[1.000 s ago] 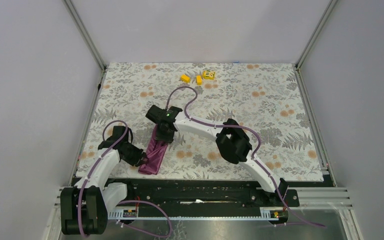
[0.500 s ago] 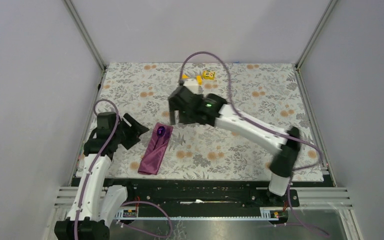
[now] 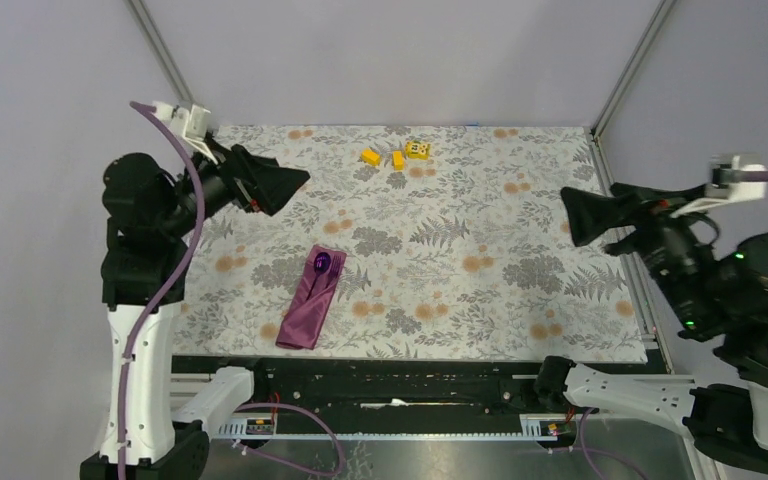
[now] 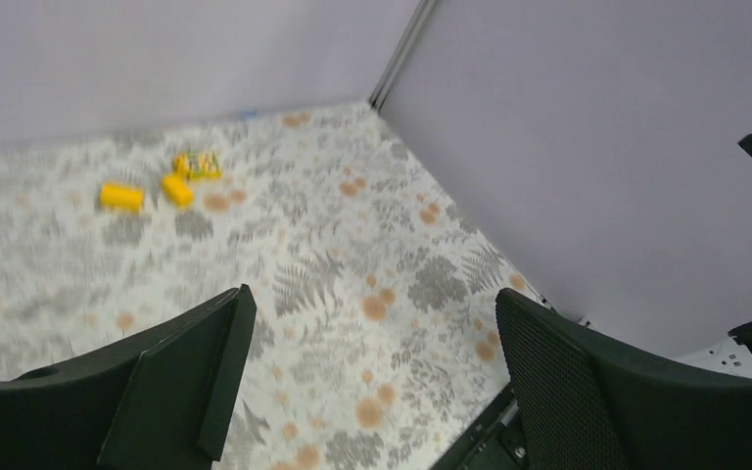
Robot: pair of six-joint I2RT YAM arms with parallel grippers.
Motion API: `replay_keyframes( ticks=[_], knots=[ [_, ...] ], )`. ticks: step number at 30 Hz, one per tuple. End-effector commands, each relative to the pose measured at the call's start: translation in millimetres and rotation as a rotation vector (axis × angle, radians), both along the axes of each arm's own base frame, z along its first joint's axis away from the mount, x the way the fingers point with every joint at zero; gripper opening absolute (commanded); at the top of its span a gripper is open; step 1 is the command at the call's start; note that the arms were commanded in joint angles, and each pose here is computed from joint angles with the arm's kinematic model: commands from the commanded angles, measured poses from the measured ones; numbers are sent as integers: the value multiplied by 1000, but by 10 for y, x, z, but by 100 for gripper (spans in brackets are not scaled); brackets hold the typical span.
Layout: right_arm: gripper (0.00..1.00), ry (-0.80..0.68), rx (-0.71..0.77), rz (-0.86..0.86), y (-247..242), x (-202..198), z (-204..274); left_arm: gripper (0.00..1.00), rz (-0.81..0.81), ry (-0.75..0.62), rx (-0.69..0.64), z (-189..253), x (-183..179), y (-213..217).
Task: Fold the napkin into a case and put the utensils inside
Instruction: Reset both arms
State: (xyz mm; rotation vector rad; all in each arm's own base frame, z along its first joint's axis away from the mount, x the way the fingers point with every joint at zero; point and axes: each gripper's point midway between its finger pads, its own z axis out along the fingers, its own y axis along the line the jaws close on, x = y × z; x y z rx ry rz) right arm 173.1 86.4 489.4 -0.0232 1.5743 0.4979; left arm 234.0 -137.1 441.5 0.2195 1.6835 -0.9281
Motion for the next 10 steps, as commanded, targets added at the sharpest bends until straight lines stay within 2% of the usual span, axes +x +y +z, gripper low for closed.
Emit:
replay_keyframes(
  ticks=[1,5,10],
  knots=[
    [100,-18,-139,-92,-298,7,-30,99,-70,-248,39,658,-125,-89],
    [100,-55,-144,-81,-370,-41,-14,99,-53,-329,1,973,-166,-78],
    [100,-86,-149,-96,-382,-16,-48,99,-1,-354,-8,1077,-157,-16]
  ],
)
